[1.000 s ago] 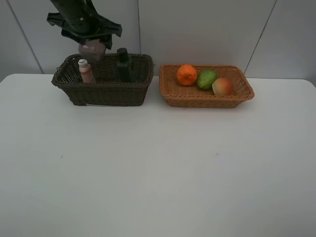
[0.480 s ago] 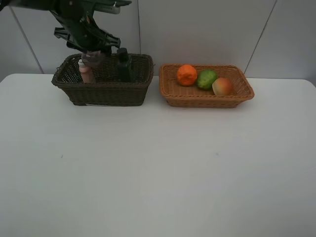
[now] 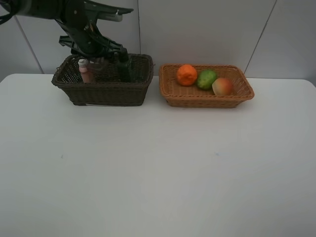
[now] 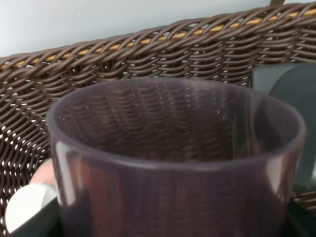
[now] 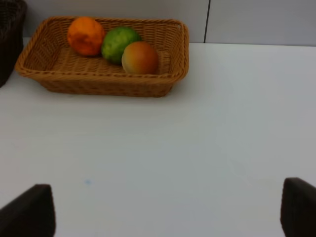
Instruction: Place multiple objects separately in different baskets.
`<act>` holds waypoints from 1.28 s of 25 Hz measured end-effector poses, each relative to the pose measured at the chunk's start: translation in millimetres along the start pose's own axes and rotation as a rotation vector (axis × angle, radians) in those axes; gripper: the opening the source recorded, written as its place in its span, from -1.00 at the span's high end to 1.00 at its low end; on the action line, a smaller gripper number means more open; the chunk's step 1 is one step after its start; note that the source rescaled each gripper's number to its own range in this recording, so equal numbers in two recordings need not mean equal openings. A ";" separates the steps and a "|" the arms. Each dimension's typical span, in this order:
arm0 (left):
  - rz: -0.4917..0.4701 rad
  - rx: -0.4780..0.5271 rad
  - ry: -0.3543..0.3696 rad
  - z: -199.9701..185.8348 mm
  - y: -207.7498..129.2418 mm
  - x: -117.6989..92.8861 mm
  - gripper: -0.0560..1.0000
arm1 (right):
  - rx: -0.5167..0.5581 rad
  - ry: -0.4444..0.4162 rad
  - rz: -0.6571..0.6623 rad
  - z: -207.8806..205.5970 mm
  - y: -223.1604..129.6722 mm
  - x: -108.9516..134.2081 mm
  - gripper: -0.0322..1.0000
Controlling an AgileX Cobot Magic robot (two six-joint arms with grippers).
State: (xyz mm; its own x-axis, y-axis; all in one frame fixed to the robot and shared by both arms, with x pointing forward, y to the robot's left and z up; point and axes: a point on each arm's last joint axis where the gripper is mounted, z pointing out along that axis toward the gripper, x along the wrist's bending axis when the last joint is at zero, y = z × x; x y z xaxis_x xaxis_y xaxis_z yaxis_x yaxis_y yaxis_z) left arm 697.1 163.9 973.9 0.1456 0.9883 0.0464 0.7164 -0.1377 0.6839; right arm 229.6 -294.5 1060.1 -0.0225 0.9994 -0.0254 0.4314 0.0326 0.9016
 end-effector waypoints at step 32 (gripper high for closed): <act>-0.019 -0.061 0.030 -224.2 -35.2 44.9 -0.99 | 0.000 0.000 0.000 0.0 0.0 0.0 -0.99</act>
State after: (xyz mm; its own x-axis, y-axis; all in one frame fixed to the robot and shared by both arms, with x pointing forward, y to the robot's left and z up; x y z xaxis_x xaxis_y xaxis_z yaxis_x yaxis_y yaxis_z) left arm 525.4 228.1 1115.1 0.1110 0.9924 0.0537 0.6756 -0.1150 0.7283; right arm 229.6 -294.5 1060.1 -0.0225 0.9994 -0.0254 0.4314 0.0326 0.9016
